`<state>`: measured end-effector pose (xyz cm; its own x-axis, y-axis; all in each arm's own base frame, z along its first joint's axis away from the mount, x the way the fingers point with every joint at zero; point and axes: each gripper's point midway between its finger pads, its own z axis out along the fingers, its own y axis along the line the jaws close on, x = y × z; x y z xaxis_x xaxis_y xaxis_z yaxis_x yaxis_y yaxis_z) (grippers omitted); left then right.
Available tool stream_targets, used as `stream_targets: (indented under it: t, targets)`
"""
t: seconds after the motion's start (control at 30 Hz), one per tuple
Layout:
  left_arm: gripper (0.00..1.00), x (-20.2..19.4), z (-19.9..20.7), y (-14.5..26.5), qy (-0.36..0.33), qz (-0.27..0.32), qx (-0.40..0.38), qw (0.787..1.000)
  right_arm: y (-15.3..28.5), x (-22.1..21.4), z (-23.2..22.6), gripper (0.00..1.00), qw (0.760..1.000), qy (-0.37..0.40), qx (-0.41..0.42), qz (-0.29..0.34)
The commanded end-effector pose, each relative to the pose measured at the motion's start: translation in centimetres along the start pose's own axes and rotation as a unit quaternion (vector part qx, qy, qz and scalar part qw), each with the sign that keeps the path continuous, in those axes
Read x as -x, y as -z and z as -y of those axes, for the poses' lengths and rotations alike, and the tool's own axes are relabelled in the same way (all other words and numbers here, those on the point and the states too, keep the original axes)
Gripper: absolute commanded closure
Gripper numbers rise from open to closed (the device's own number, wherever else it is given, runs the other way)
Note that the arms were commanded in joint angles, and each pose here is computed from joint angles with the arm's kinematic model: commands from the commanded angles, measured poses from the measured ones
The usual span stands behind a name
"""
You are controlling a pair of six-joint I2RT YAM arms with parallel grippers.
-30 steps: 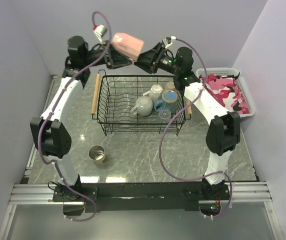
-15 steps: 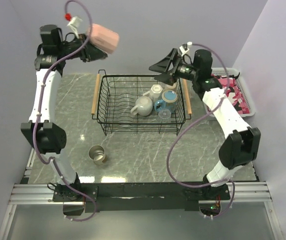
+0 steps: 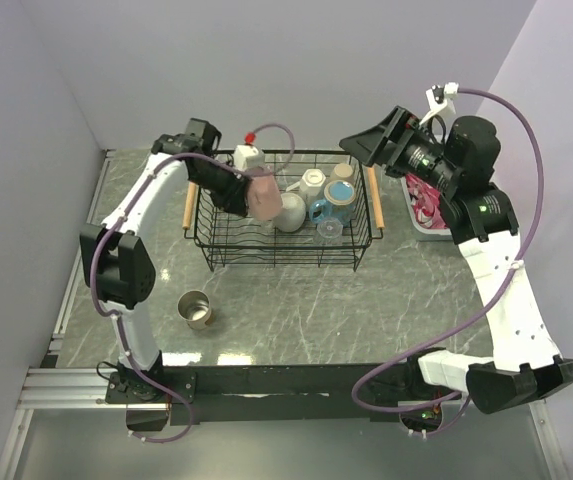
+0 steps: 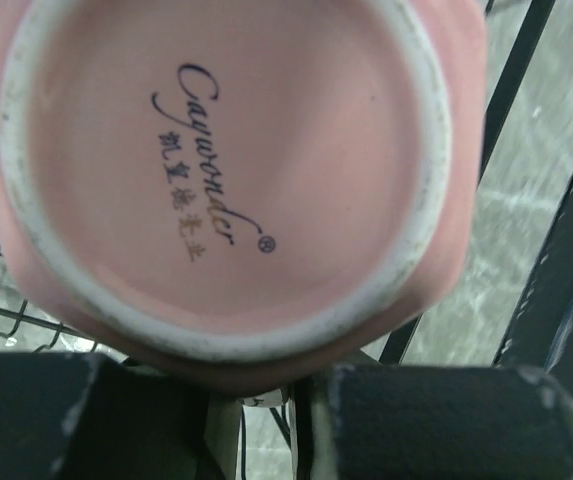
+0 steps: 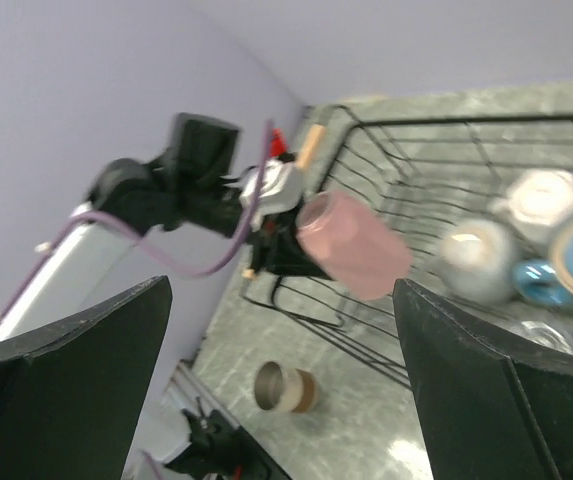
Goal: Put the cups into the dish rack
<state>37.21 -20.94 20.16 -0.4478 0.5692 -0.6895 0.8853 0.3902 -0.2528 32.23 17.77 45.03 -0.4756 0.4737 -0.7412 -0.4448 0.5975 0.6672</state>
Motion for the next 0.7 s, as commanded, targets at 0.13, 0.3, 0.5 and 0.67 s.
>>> stream_targets:
  t: [0.13,0.3,0.5,0.67]
  targets:
    - [0.97,4.3,3.2,-1.4,-0.144,0.017,0.013,0.989,1.0,-2.2,5.5,0.00,0.993,0.014,-0.113,-0.020]
    - [0.98,4.4,3.6,-4.1,-0.155,-0.001,0.013,0.988,1.7,-2.4,6.2,0.00,0.992,0.022,-0.123,-0.019]
    - [0.98,4.2,2.7,-6.5,-0.165,-0.024,0.021,0.986,2.7,-2.0,6.7,0.00,0.991,0.023,-0.134,-0.009]
    - [0.98,3.7,2.0,-7.8,-0.179,-0.040,0.030,0.983,3.4,-1.7,6.9,0.00,0.990,0.026,-0.141,-0.001]
